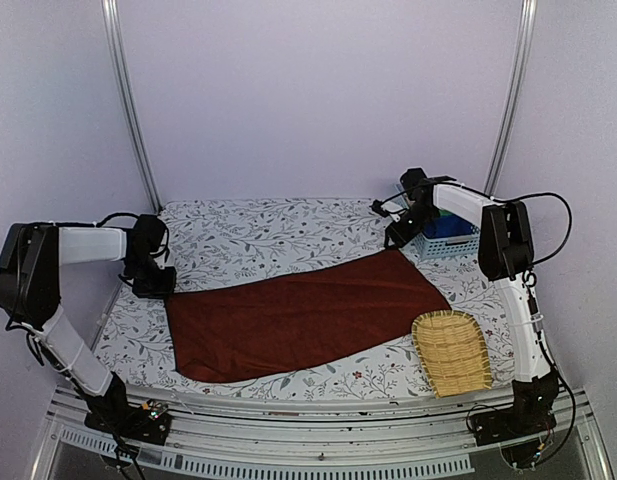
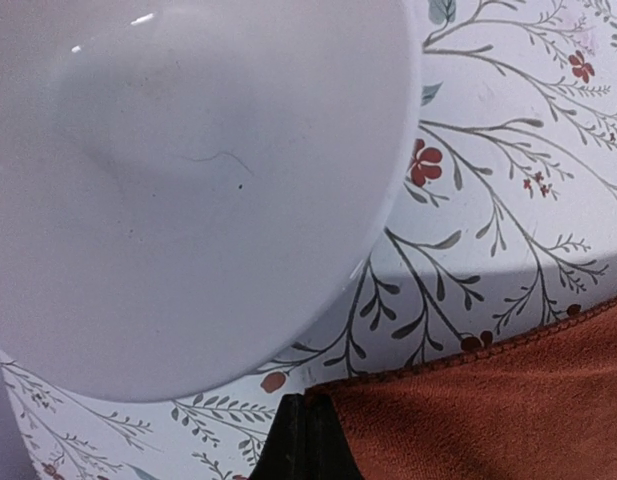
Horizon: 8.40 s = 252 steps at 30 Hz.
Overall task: Roll the towels
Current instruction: Smooth out the towel at the center of the board, then pick up the towel from the center of the board, then put down the towel at the center of the board, then smooth out the towel at the center of the board, then adjust the bin at the corner of the board.
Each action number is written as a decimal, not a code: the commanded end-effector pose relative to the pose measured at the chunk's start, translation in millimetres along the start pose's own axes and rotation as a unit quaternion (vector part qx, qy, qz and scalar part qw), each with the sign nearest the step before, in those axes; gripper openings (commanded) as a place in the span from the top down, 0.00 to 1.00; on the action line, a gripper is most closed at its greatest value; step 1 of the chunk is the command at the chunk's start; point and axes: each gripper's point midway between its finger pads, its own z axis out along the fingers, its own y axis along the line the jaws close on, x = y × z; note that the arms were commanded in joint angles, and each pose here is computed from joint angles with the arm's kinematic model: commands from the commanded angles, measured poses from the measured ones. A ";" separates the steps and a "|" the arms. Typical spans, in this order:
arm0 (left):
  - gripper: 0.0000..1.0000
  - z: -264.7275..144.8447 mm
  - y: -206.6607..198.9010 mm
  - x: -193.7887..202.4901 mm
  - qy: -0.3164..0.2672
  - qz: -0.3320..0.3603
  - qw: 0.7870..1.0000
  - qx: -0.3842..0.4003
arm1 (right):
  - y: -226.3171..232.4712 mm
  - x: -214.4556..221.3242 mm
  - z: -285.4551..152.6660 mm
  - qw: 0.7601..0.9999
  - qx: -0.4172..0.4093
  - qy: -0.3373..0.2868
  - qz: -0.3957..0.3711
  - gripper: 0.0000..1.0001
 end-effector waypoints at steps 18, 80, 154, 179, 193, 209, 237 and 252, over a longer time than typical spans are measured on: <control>1.00 -29.4 6.0 -19.5 -0.044 0.001 0.999 -0.001 | 9.7 16.6 -18.5 0.999 -0.028 0.028 0.016 0.98; 0.57 -77.0 1.7 -25.9 -0.112 -0.130 0.985 0.032 | -50.9 -92.1 -113.6 0.973 0.024 -0.224 0.048 0.59; 0.96 -68.6 -133.8 194.8 0.144 0.062 0.967 0.198 | 34.8 121.9 -74.2 0.999 -0.003 0.021 -0.044 0.75; 0.96 -50.7 -83.4 248.8 0.194 0.019 0.978 0.069 | 68.5 204.2 -80.8 0.994 0.001 0.091 -0.063 0.75; 0.61 -126.7 -118.9 118.1 0.046 0.051 0.990 0.125 | 7.3 38.8 -132.7 0.996 0.025 -0.033 -0.085 0.56; 0.55 -83.8 -133.9 45.5 -0.030 0.065 0.986 0.152 | -44.7 -56.4 -41.2 0.988 0.059 -0.111 -0.088 0.49; 0.54 -75.4 -126.1 63.1 -0.028 0.070 0.985 0.156 | -148.0 24.3 -70.6 0.971 0.236 -0.010 0.023 0.45; 0.53 -73.2 -128.5 71.1 -0.023 0.063 0.983 0.171 | -38.5 -53.0 -82.6 0.986 0.089 -0.123 -0.073 0.44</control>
